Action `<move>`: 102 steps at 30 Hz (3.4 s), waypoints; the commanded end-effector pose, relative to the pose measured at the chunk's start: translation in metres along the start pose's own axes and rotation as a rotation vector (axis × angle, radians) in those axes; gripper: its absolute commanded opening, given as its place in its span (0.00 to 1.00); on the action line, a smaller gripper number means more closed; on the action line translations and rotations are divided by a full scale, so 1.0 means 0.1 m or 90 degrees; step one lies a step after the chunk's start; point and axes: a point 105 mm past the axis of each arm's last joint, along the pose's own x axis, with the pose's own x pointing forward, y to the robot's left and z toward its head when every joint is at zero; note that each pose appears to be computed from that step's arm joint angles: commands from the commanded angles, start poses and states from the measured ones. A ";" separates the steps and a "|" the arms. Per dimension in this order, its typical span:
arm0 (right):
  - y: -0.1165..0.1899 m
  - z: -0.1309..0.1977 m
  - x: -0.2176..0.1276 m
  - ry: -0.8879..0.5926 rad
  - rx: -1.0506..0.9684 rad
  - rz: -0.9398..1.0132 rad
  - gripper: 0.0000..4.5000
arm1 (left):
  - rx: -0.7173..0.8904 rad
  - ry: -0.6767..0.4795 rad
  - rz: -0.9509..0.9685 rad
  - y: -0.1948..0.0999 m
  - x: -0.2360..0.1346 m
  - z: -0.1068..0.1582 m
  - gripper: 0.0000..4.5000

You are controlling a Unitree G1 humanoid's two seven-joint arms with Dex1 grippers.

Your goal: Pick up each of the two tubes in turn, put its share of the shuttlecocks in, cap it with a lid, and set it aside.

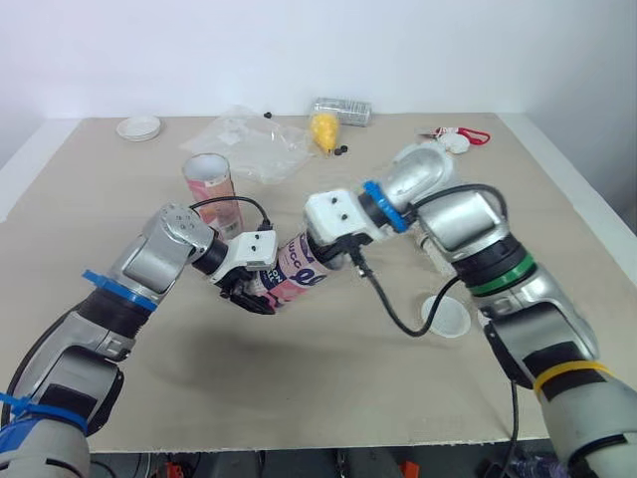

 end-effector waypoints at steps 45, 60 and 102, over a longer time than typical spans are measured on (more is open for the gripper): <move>0.83 -0.64 -0.90 -0.112 0.441 -0.334 0.01 | -0.080 -0.353 0.310 -0.12 0.67 0.13 0.68; 0.39 0.15 -0.71 -0.041 0.105 -0.119 0.01 | 0.028 -0.049 0.021 -0.22 0.23 -0.06 0.68; 0.12 0.03 0.25 0.009 0.006 0.066 0.01 | 0.000 -0.050 -0.038 -0.21 0.20 0.12 0.68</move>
